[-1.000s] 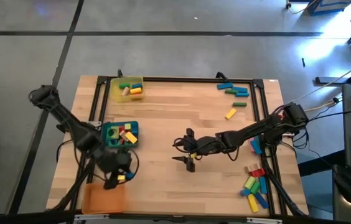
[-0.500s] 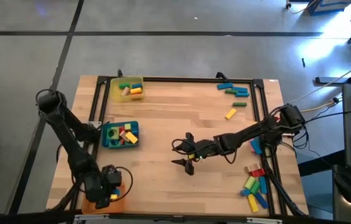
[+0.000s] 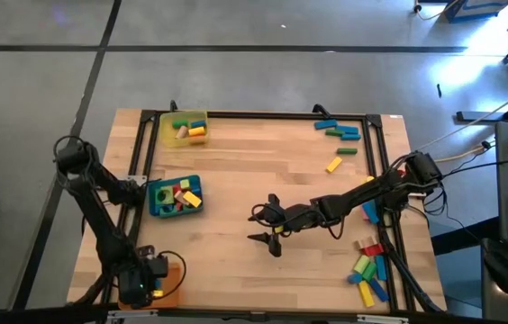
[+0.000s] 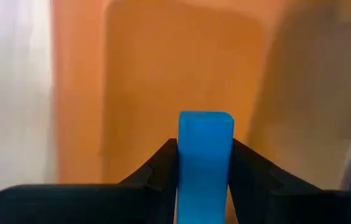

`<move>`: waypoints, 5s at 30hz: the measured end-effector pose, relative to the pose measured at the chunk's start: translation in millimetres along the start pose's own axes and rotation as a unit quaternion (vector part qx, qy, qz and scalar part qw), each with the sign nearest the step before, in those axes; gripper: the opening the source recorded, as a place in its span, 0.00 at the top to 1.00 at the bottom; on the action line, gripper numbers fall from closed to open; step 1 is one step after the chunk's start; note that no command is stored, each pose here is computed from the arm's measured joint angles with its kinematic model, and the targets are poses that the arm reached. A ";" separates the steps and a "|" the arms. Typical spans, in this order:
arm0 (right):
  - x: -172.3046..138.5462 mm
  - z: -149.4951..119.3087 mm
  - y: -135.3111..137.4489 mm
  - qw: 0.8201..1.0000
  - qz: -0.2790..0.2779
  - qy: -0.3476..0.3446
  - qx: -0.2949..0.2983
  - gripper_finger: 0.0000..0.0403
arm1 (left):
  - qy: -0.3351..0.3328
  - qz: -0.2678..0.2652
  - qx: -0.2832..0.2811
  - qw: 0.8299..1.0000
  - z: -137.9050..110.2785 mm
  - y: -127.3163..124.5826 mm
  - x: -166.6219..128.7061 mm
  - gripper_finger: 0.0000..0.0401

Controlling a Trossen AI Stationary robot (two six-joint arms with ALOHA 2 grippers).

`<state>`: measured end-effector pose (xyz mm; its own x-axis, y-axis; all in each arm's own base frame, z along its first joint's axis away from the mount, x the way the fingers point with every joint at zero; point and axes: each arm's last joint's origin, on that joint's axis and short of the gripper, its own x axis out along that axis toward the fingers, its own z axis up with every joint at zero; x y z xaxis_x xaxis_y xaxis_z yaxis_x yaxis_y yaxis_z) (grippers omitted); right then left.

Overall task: Sort blocks by size
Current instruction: Put the blue block into the orange bin, then put the yellow block into the orange bin

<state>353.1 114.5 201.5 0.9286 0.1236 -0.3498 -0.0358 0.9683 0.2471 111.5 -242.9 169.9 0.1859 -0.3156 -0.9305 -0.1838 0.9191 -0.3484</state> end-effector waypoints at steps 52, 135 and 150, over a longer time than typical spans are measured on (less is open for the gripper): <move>-20.1 7.1 -20.5 0.992 -0.109 0.055 0.013 0.33 | -0.349 0.121 0.160 0.916 91.4 48.6 -69.7 0.55; -125.8 -112.6 -196.1 0.627 -0.681 0.062 0.374 0.34 | -0.459 0.164 0.130 0.864 140.5 158.4 -31.7 0.55; -116.2 -111.9 -186.8 0.680 -0.645 0.093 0.336 0.73 | -0.459 0.163 0.129 0.864 140.5 158.4 -31.6 0.55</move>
<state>210.6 -56.5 94.9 -0.0367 -0.6486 -0.7602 0.9992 -0.0120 -0.0380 212.1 -54.2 160.0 0.8735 0.1806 -0.4520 -0.1715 0.9833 0.0615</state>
